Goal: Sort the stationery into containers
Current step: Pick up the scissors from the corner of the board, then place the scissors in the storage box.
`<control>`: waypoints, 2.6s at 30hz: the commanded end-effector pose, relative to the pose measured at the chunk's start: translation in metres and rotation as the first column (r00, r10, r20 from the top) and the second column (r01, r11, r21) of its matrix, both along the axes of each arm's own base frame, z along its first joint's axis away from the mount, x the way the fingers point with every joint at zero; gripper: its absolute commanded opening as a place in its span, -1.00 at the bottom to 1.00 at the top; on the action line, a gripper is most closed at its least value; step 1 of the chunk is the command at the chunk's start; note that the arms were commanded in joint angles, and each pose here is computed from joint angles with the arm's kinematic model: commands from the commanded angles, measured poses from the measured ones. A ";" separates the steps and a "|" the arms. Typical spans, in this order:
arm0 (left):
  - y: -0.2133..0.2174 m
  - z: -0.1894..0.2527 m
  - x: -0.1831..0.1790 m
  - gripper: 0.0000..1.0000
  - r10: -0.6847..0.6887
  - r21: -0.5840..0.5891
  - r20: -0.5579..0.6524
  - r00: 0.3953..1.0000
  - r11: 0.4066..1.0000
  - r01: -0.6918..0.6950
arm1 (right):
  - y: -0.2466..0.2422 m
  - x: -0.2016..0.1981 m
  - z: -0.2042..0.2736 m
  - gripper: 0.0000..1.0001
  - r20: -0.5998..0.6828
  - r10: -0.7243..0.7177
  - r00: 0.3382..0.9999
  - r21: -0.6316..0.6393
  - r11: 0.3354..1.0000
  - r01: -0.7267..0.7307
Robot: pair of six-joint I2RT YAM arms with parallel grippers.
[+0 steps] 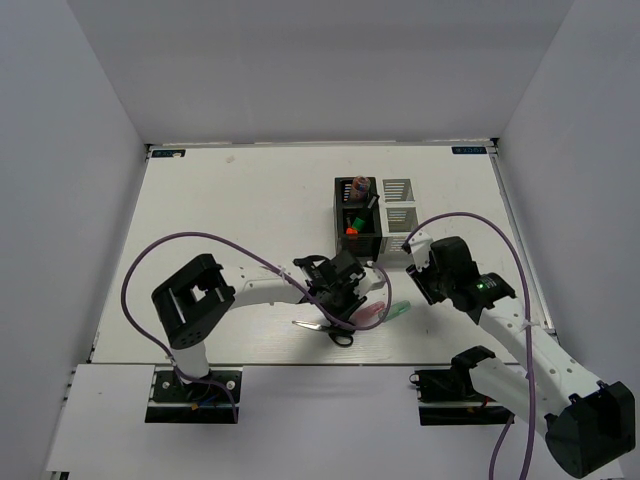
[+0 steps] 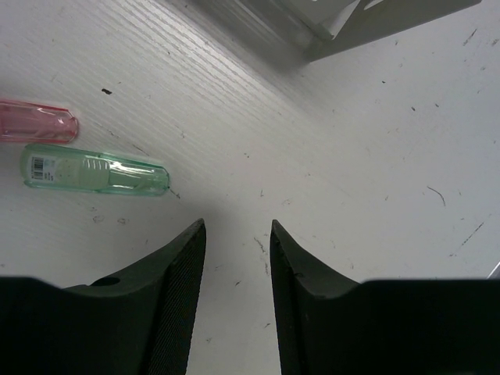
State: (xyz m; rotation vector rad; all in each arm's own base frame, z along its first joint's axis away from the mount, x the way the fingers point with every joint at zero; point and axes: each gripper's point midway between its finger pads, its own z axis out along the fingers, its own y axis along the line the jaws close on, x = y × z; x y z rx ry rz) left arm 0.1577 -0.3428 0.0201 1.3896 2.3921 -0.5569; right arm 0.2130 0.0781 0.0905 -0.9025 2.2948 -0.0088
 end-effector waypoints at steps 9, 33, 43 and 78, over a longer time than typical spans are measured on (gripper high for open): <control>0.009 -0.017 0.001 -0.11 -0.007 0.076 0.061 0.998 0.997 0.002 | 0.005 0.001 0.008 -0.15 0.018 0.004 1.000 0.043 0.999 -0.004; 0.004 0.096 0.023 -0.99 0.102 -0.082 0.129 0.986 0.992 -0.092 | 0.005 -0.001 0.012 -0.12 0.027 0.017 0.999 0.070 0.997 -0.019; -0.026 0.308 0.141 -0.99 0.356 -0.697 0.026 0.934 0.677 -0.239 | 0.006 -0.003 0.009 -0.91 0.017 0.023 1.000 0.072 0.997 -0.024; -0.109 0.322 0.352 -0.99 0.433 -0.970 -0.162 0.887 0.093 -0.223 | 0.007 -0.009 -0.009 -1.00 -0.020 0.094 0.995 0.067 0.993 -0.092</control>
